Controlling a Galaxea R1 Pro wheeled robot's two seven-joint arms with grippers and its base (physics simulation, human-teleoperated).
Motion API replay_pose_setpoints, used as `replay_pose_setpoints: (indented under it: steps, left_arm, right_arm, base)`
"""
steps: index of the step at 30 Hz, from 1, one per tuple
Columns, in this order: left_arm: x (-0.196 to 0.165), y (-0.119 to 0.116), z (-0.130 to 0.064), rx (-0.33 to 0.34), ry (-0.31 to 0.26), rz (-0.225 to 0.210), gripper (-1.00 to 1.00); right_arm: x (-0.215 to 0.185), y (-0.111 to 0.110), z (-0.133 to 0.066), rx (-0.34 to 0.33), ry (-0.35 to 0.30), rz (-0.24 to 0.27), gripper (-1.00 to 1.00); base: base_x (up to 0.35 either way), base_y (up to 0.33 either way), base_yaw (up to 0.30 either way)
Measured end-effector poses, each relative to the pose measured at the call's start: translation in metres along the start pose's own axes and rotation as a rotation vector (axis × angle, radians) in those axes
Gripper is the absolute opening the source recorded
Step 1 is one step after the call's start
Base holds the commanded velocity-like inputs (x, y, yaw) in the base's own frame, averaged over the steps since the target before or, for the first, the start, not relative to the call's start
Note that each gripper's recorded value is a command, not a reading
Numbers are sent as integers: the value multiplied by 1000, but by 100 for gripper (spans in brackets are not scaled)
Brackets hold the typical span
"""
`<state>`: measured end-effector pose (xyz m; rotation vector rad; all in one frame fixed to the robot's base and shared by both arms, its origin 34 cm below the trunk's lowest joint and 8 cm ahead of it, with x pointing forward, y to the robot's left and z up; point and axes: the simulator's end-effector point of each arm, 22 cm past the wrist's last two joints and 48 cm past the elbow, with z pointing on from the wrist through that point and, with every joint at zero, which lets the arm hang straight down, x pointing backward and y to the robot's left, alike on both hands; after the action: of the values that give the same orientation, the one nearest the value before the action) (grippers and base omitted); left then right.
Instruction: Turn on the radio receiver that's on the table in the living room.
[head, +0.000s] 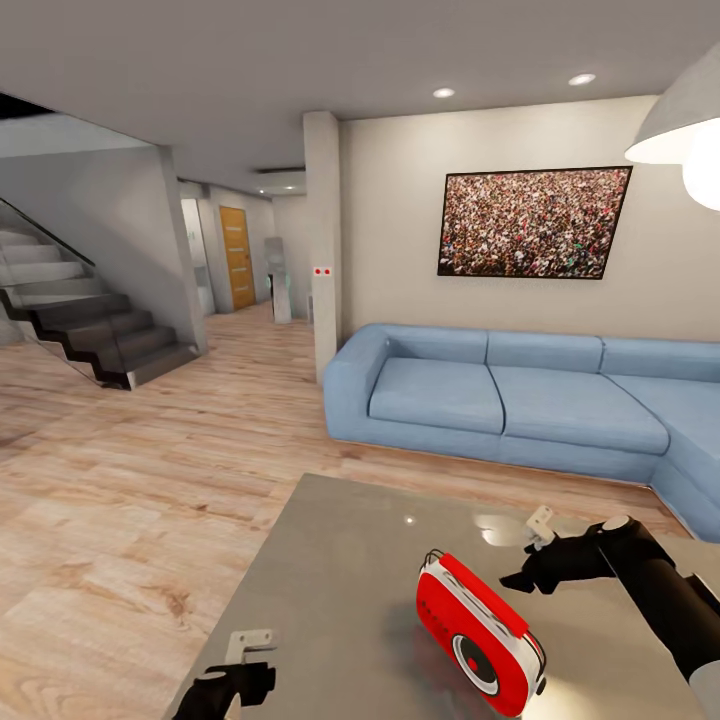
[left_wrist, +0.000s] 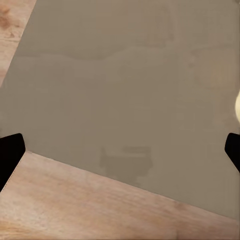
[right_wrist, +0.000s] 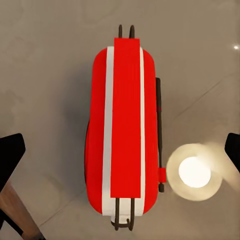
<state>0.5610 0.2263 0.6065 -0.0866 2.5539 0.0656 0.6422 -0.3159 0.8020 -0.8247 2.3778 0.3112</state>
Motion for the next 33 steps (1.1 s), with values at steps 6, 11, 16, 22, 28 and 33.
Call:
replay_pose_setpoints:
  steps: [6, 11, 16, 22, 28, 33]
  left_arm:
    - [-6, 2, 6, -5, -30, -2, 100]
    - [-9, 4, 11, -4, -50, -4, 100]
    - [-4, 3, 18, -4, -52, -5, 100]
    - [2, 4, 26, -8, -54, -5, 100]
    - [4, 4, 29, -8, -56, -6, 100]
    - [3, 3, 29, -7, -56, -5, 100]
  right_arm:
    - [7, 1, 9, -1, 5, -3, 100]
    - [17, 1, 17, -5, 13, 1, 100]
    - [24, 2, 25, -5, 16, 1, 100]
    - [31, 2, 33, -5, 16, 3, 100]
    - [39, -1, 38, 1, 26, 17, 100]
    - [47, -3, 40, 6, 46, 24, 100]
  base:
    - [0, 0, 0]
    - [0, 0, 0]
    - [0, 0, 0]
    - [0, 0, 0]
    - [0, 0, 0]
    - [0, 0, 0]
